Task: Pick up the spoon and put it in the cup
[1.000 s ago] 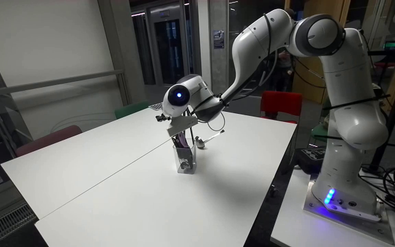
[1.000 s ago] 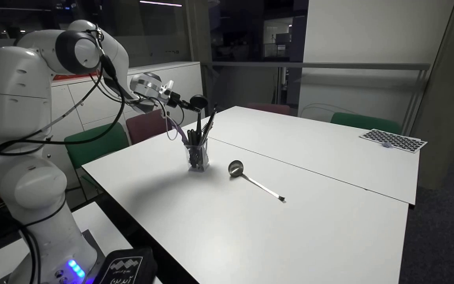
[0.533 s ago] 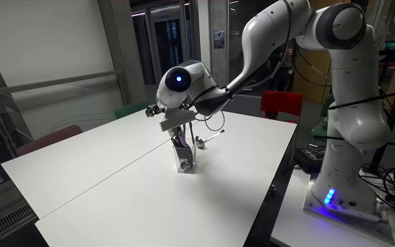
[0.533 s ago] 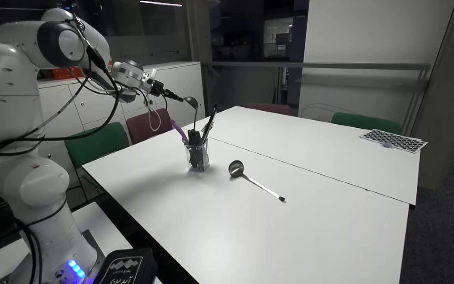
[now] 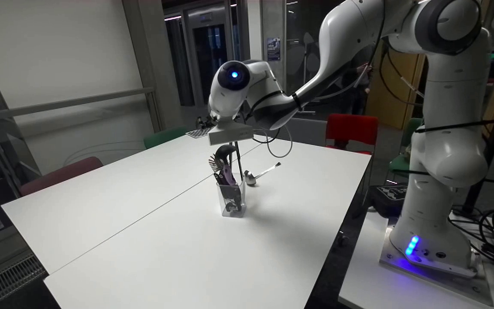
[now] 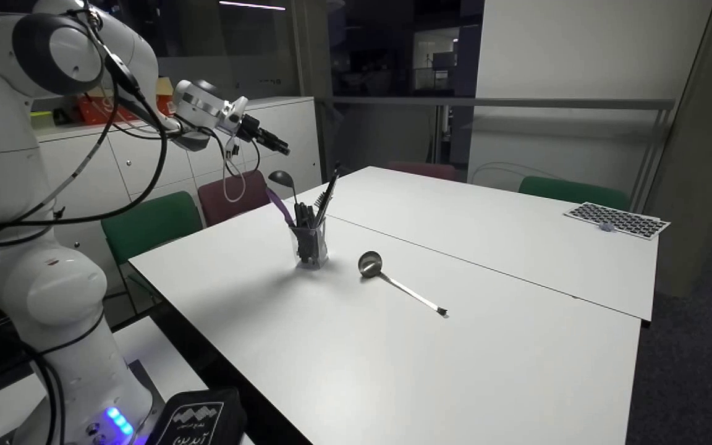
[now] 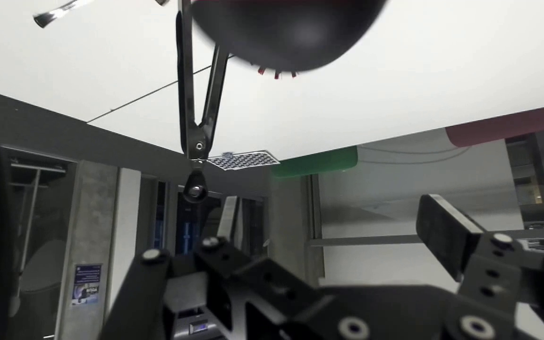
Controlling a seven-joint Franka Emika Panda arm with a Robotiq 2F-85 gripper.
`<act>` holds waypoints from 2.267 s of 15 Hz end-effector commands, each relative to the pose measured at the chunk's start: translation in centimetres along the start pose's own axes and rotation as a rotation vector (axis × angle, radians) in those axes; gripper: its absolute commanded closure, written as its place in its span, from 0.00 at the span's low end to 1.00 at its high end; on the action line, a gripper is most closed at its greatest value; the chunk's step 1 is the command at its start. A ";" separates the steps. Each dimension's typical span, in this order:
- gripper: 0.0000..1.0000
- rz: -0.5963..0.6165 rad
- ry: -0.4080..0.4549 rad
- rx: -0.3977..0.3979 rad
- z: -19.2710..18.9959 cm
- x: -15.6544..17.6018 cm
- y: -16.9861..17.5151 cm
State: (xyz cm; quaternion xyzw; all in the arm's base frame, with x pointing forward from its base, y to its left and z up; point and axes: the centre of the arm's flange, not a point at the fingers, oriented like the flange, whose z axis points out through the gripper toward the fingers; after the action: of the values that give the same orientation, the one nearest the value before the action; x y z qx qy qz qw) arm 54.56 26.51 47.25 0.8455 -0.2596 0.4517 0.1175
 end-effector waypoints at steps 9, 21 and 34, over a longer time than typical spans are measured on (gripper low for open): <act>0.00 0.336 0.013 0.215 -5.7 5.2 5.8; 0.00 0.702 -0.485 0.278 -9.8 2.5 10.3; 0.00 0.682 -0.677 0.156 -6.3 -2.0 10.4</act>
State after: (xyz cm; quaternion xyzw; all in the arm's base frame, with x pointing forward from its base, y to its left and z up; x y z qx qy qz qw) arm 43.77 21.89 48.72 0.8130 -0.5114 0.2041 -0.1894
